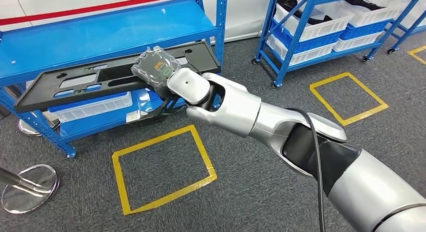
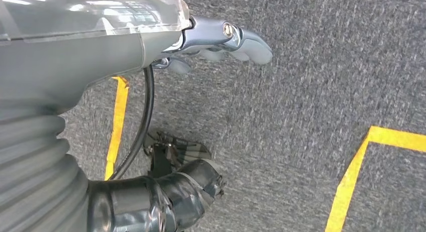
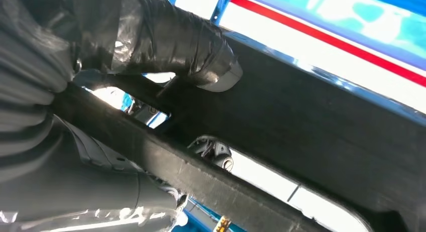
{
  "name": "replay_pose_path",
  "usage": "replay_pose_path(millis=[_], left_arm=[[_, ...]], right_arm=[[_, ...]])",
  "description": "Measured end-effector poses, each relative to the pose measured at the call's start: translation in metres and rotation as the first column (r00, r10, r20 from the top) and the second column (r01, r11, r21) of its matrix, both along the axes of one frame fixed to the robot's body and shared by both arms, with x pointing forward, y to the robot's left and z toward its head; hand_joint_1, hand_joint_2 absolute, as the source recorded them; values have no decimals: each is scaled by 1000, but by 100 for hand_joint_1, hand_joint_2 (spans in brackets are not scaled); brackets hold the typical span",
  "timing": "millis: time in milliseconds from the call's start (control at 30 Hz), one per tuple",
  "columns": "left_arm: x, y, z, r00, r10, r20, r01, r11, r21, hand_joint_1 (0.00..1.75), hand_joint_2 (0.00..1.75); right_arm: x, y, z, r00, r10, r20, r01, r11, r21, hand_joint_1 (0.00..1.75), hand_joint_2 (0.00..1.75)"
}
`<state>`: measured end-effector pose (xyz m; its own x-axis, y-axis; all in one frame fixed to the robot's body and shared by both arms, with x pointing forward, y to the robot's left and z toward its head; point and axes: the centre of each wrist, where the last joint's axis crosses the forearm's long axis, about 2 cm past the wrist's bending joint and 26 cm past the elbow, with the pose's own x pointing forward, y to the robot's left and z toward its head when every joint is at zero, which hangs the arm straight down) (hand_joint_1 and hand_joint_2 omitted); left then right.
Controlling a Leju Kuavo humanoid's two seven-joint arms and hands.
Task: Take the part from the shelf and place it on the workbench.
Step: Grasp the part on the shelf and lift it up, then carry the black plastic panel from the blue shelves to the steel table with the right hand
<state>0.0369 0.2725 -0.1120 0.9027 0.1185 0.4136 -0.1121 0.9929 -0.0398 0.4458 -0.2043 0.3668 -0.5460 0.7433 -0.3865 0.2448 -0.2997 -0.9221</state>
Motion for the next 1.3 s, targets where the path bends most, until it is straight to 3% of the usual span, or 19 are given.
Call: replay_pose_path(millis=[467, 1300], left_arm=[[-1, 1, 0, 1000, 3, -1, -3, 1000, 2, 0, 175], [1, 1, 0, 1000, -2, 8, 2, 1000, 3, 0, 175]], right_arm=[[-2, 0, 2, 999, 26, -25, -25, 999, 38, 175, 175], [-4, -7, -4, 999, -29, -19, 30, 997, 73, 175, 175]])
